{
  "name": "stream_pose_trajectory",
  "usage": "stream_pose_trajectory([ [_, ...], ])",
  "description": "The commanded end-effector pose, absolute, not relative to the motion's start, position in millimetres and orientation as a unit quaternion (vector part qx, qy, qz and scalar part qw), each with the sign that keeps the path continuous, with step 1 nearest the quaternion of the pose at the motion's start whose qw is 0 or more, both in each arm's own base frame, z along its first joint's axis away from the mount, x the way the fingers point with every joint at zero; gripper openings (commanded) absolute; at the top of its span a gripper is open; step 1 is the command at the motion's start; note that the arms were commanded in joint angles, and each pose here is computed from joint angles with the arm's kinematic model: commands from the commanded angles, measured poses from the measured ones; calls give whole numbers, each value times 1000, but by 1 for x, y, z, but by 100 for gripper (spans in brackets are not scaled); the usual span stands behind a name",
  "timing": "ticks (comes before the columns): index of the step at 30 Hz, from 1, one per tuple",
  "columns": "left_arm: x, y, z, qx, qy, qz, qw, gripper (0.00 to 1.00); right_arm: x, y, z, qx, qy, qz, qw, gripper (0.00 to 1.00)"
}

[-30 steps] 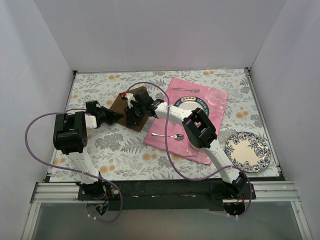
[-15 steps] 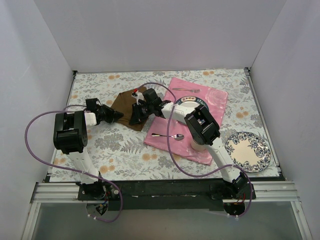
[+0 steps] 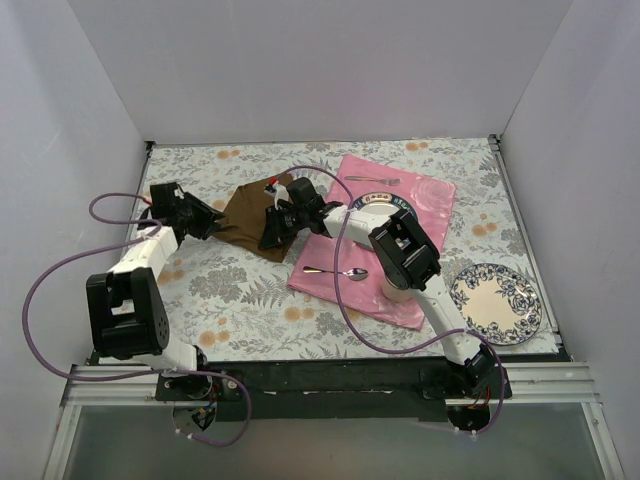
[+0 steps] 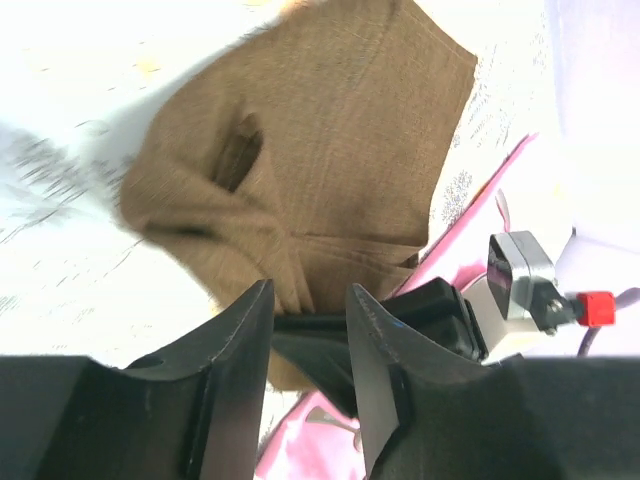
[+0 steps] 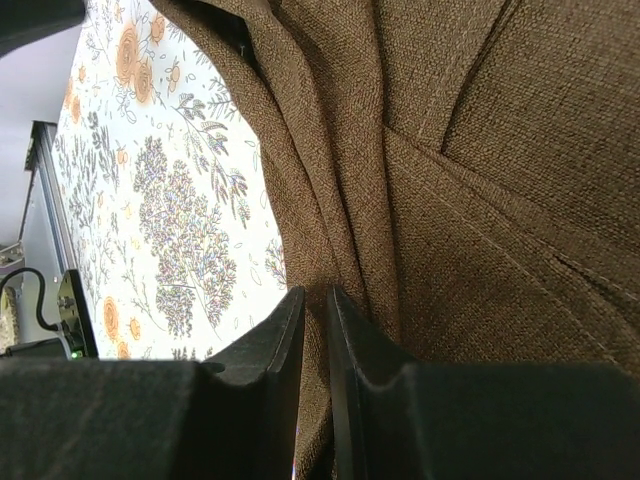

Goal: Fold the napkin, place the utensils inside, and roll it up
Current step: Roll the napkin with the utensil

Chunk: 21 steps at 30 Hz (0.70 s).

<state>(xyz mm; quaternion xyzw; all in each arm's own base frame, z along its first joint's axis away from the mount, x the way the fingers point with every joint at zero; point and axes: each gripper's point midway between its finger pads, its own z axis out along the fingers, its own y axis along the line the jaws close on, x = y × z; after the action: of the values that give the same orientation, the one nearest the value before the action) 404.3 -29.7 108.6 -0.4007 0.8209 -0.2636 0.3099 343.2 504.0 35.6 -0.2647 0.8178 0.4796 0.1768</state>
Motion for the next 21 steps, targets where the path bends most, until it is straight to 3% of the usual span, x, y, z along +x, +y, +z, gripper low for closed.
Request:
stream_pose_trajectory([
  [1, 375, -9, 90, -452, 817, -228, 277, 39, 345, 470, -13, -251, 870, 396, 153, 24],
  [3, 376, -10, 89, -458, 810, -245, 273, 41, 346, 470, -11, -256, 869, 394, 157, 24],
  [9, 385, -21, 73, -458, 806, -283, 246, 30, 346, 470, -9, -259, 868, 392, 161, 24],
  [17, 399, -21, 66, -460, 801, -292, 247, 31, 347, 471, -7, -260, 867, 392, 162, 24],
  [21, 406, -20, 62, -462, 801, -293, 243, 17, 348, 472, -7, -260, 868, 390, 162, 24],
])
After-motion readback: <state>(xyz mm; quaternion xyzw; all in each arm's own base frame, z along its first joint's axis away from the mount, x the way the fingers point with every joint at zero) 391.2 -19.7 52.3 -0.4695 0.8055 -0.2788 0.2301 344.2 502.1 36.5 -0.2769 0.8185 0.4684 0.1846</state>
